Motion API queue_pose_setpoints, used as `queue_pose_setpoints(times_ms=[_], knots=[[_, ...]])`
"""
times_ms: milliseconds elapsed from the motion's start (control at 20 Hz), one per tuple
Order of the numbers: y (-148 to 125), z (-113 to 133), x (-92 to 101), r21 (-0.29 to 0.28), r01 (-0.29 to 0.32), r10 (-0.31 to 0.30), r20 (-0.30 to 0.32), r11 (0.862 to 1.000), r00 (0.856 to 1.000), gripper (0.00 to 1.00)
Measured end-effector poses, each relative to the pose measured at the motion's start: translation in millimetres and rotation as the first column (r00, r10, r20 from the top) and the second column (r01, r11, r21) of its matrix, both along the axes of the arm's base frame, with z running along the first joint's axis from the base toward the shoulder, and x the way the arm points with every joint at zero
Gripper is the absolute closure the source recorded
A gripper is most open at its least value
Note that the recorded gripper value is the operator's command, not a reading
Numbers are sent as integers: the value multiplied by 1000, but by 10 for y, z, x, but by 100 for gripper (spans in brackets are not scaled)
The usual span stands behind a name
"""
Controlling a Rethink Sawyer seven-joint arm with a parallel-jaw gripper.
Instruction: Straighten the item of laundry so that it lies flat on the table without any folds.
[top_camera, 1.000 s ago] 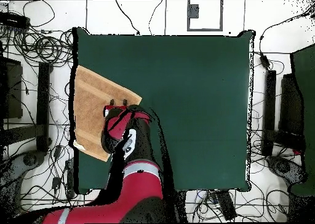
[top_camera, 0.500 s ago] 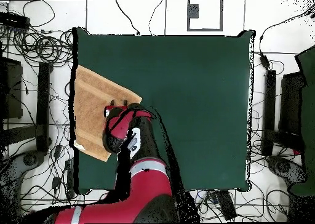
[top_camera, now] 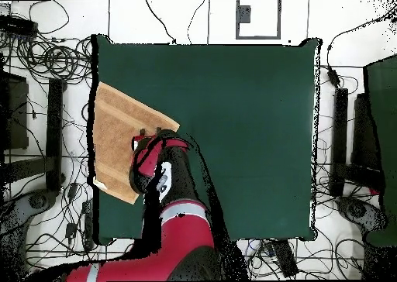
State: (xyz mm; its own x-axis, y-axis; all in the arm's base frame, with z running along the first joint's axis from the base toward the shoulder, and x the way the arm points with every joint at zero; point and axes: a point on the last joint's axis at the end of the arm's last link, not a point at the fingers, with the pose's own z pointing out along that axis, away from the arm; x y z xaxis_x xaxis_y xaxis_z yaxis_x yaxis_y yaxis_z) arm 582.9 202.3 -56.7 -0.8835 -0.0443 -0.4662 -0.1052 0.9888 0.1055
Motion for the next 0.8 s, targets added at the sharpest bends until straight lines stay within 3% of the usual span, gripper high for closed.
queue_pose_setpoints(times_ms=[300, 800], knots=[[16, -11, -70, -46, -65, 65, 3, 997, 998, 0], [77, -22, -168, -135, -164, 170, 35, 977, 985, 0]])
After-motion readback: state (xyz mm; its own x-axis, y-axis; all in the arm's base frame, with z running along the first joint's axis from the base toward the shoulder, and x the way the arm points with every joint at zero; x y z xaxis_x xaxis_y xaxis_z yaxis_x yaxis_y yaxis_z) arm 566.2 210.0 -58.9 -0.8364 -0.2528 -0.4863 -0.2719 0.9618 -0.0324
